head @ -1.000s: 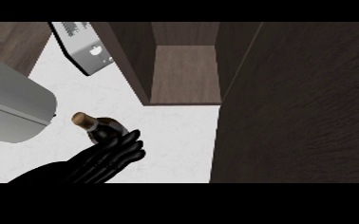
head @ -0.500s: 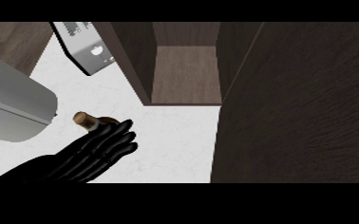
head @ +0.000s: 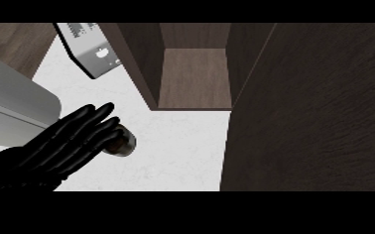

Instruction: Pick up the wine, place it into the cabinet and close the cabinet

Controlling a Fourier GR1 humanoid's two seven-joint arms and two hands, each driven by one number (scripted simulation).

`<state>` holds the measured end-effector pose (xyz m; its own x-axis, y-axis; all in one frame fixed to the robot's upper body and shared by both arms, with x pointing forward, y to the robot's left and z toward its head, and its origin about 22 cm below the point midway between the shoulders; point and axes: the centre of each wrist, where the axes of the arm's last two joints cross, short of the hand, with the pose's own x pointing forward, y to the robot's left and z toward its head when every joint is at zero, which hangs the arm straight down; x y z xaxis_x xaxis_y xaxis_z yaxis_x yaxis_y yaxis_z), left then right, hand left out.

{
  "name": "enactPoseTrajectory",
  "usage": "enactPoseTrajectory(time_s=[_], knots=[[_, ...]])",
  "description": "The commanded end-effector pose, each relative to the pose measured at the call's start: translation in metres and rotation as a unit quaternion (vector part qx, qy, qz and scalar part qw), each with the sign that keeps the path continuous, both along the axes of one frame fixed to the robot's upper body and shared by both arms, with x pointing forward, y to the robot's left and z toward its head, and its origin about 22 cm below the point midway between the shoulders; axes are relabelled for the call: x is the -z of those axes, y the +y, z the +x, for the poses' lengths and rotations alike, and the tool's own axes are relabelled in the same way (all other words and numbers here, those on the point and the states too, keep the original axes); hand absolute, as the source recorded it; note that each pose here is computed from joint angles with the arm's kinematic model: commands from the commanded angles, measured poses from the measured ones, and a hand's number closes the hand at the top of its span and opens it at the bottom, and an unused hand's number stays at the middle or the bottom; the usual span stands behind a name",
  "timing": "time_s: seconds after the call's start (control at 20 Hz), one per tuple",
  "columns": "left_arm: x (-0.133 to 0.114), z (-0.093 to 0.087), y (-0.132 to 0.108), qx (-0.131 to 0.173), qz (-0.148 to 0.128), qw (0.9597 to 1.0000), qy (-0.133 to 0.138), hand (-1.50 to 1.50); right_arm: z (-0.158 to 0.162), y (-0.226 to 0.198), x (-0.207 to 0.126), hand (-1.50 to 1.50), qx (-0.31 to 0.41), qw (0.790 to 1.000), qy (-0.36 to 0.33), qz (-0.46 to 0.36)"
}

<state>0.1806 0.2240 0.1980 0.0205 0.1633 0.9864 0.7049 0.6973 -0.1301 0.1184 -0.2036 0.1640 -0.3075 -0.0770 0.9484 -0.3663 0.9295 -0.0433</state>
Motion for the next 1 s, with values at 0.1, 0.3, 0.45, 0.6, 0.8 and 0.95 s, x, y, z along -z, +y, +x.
enactPoseTrajectory(time_s=[0.1, 0.3, 0.45, 0.6, 0.8, 0.95], knots=[[-0.036, -0.020, 0.006, 0.025, -0.017, 0.9984, -0.048, -1.50, -0.036, -0.008, -0.033, -1.50, -0.008, 0.999, -0.029, 0.018], [-0.036, -0.025, 0.018, 0.011, -0.008, 0.9978, -0.064, -1.50, -0.020, -0.008, -0.033, -1.50, 0.005, 0.999, -0.042, 0.015], [-0.030, -0.014, 0.029, -0.020, -0.008, 0.9974, -0.068, -1.50, -0.038, -0.009, -0.042, -1.50, -0.005, 0.999, -0.032, 0.007], [-0.034, 0.001, 0.045, -0.037, -0.004, 0.9970, -0.067, -1.50, -0.044, -0.007, -0.042, -1.50, -0.007, 0.999, -0.031, 0.021], [-0.030, 0.010, 0.064, -0.052, 0.003, 0.9961, -0.072, -1.50, -0.038, -0.004, -0.040, -1.50, -0.012, 0.999, -0.030, 0.021], [-0.020, 0.015, 0.071, -0.054, 0.004, 0.9954, -0.079, -1.50, -0.043, -0.007, -0.046, -1.50, -0.010, 0.999, -0.036, 0.021]])
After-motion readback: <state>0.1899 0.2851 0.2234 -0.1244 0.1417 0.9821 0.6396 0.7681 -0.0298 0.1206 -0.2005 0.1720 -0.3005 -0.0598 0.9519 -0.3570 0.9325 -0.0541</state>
